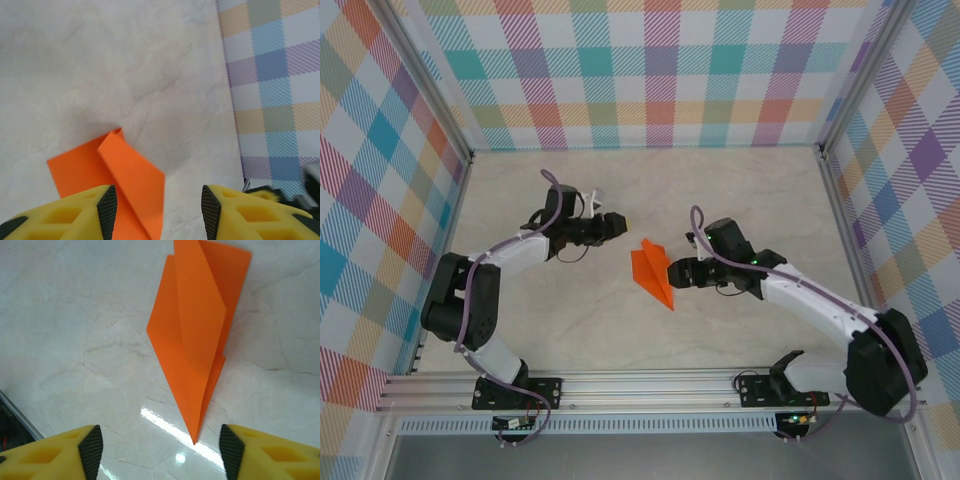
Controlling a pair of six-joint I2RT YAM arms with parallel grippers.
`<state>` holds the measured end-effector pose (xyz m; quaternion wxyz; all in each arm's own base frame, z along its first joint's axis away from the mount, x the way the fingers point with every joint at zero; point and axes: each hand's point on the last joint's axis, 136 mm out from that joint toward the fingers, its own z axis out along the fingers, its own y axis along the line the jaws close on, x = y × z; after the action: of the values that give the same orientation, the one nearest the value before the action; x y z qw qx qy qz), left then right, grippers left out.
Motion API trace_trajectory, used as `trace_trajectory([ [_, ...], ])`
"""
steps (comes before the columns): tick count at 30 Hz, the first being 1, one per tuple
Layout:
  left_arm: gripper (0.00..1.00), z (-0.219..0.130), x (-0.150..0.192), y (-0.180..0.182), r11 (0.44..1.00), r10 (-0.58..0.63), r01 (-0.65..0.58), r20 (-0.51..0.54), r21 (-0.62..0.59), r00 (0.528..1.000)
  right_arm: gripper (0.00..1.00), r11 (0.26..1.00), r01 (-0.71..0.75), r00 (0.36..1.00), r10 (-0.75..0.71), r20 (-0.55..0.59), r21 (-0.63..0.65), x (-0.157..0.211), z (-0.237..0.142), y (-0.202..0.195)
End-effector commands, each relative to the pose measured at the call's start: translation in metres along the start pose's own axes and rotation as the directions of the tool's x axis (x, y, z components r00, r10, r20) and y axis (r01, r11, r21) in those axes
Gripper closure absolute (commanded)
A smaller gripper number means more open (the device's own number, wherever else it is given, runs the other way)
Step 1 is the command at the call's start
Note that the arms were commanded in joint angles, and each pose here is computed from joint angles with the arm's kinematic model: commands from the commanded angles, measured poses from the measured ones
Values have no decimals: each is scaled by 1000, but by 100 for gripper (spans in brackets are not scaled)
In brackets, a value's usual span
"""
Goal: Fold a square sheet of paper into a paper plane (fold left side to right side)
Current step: Turn over the paper at the center of the table.
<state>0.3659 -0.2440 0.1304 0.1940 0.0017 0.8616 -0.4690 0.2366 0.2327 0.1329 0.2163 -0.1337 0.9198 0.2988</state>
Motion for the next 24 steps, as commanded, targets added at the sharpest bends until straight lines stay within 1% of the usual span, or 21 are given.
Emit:
trace_trajectory([
  [1,49,28,19,2,995,-60,65,-60,71,996,26,999,7,999,-9,36,50,9,-20,-9],
  [3,49,43,27,7,995,-75,81,-87,65,993,21,999,9,997,-12,75,41,9,-32,-7],
  [5,50,55,31,9,994,-78,86,-104,68,991,19,999,12,995,-15,95,37,11,-39,-6],
  [8,50,71,34,4,989,-83,97,-123,108,989,18,999,11,995,-16,99,50,16,-46,-8],
  [13,54,94,40,10,990,-95,110,-163,90,982,17,998,13,993,-19,112,59,19,-59,-7],
  [15,61,103,42,11,989,-101,118,-175,90,979,13,998,15,991,-22,129,55,19,-65,-6],
  [18,77,109,40,5,988,-93,113,-177,108,980,0,999,17,987,-22,158,37,18,-71,-3],
  [20,86,107,36,-1,988,-83,103,-164,117,983,0,1000,19,986,-22,166,19,18,-73,0],
  [22,91,99,31,-10,990,-56,74,-145,121,988,0,1000,16,985,-14,169,-9,17,-73,4],
  [24,95,88,25,-25,991,-24,40,-120,130,992,0,998,8,984,2,178,-55,14,-74,9],
])
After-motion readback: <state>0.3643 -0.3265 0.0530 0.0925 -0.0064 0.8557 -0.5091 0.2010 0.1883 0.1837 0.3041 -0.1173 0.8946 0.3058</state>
